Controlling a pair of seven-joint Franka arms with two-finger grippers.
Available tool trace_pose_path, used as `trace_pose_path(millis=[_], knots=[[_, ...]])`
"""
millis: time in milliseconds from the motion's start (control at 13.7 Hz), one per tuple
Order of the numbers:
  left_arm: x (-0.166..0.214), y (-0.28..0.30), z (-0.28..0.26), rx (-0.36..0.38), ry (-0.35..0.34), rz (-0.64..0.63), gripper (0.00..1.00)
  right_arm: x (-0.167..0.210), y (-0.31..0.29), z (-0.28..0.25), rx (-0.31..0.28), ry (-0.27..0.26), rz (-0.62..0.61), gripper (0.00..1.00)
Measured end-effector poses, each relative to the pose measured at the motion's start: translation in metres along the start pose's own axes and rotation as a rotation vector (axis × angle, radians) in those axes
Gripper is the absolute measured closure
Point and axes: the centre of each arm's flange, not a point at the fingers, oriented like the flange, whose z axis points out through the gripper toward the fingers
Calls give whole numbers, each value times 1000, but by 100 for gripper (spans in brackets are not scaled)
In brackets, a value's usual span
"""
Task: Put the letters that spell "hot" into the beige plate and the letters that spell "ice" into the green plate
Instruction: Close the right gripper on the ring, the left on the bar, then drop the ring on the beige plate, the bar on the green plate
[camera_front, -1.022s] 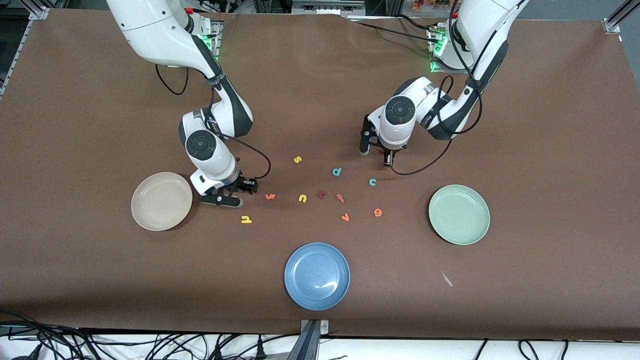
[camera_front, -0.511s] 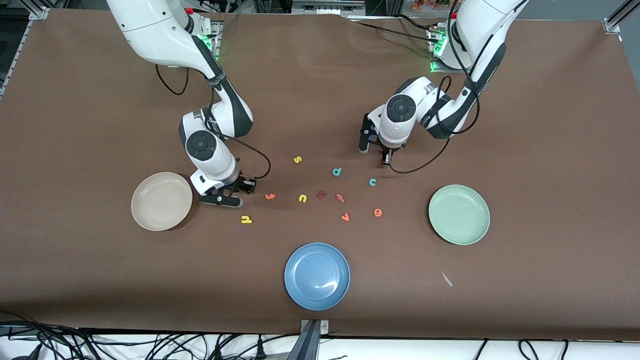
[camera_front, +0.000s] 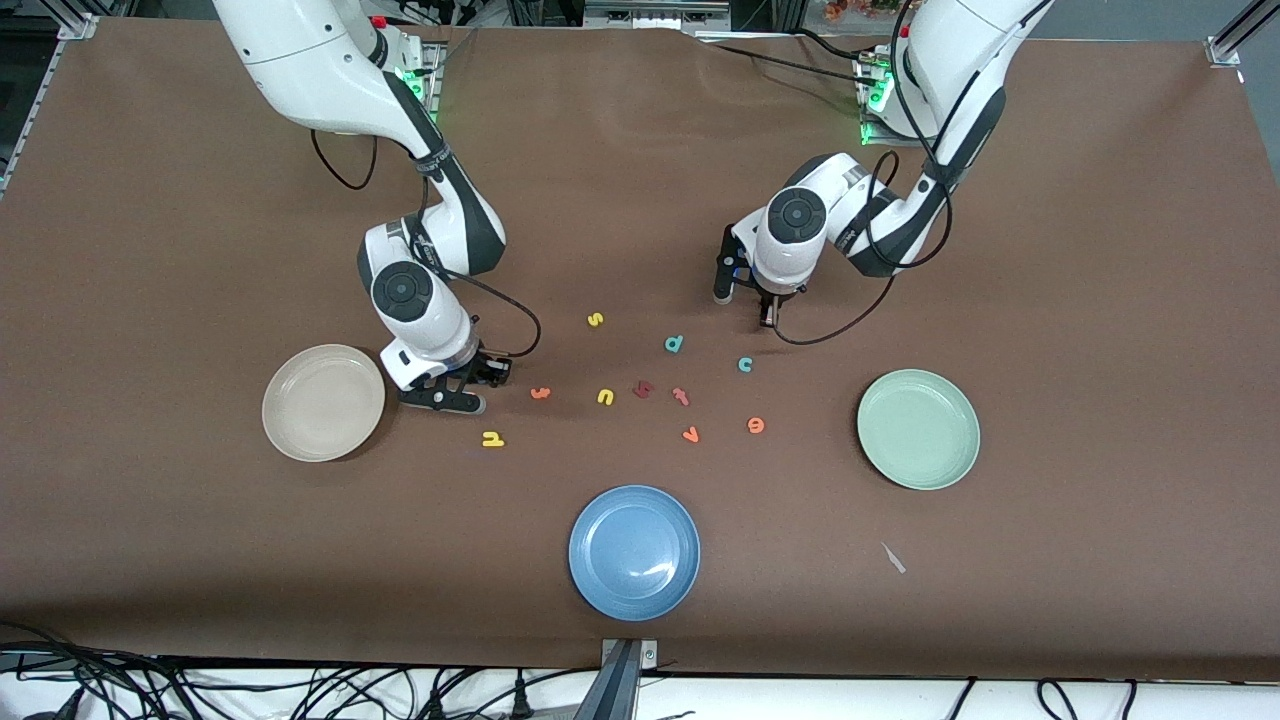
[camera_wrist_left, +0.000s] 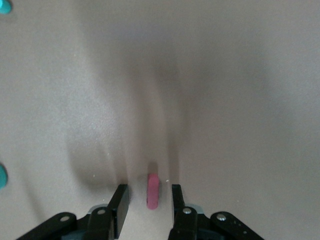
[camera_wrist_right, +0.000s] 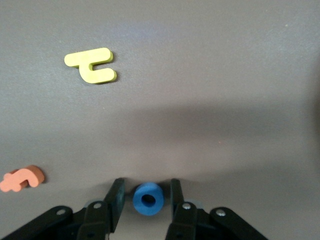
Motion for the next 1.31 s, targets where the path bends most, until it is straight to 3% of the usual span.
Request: trace_pose_path(millis=[292, 438, 511, 949, 1314], knots=[[0, 1, 2, -3, 0, 0, 67, 1, 1, 0, -1, 1, 2, 63], [-2, 0, 2, -3, 1, -4, 90, 1, 2, 0, -2, 0, 2, 64], [-2, 0, 2, -3, 1, -4, 93, 1, 2, 0, -2, 1, 3, 65], [-5, -6, -10, 12, -3, -12, 93, 1, 2, 0, -3, -1, 3, 72], [-35, -26, -67, -12, -85, -73, 93, 2, 0, -4, -11, -16, -2, 72]])
